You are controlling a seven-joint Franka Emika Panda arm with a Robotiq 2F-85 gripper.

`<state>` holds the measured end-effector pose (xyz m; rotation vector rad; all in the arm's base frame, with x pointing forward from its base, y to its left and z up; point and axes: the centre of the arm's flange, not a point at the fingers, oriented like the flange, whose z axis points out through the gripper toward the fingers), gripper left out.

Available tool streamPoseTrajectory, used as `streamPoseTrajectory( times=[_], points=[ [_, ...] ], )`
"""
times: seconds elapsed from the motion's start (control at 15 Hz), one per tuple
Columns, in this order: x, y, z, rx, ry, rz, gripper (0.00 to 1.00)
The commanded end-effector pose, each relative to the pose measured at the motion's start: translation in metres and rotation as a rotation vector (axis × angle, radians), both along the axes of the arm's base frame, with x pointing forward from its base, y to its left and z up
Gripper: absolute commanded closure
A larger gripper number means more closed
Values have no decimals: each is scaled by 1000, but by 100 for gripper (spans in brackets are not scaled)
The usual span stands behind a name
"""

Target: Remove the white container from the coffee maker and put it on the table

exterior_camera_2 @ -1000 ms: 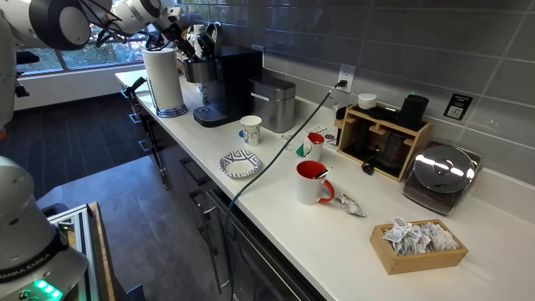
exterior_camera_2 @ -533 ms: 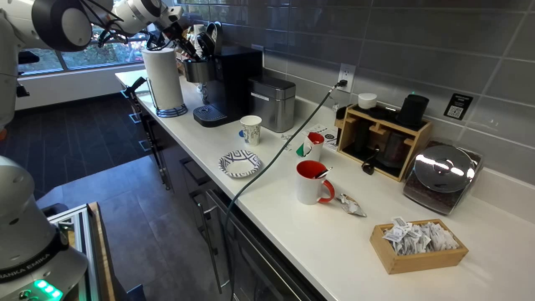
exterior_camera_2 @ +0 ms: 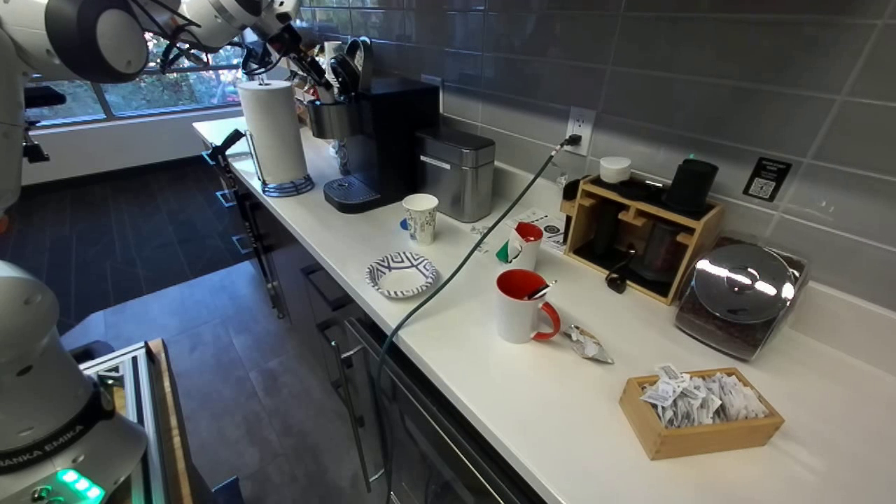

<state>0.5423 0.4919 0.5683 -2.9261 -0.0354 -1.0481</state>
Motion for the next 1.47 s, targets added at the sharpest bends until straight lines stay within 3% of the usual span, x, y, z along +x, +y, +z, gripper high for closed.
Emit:
streamPoseTrajectory(
  times=[0.0,0.53,0.8,1.07,1.4],
  points=[
    [-22,-21,21,-4,46,5,72],
    [-59,-107,63,110,200,3,72],
    [-60,-163,63,98,254,-117,72],
    [-53,-214,35,33,241,-239,72],
    [-57,-255,-44,6,242,-301,72]
  ],
)
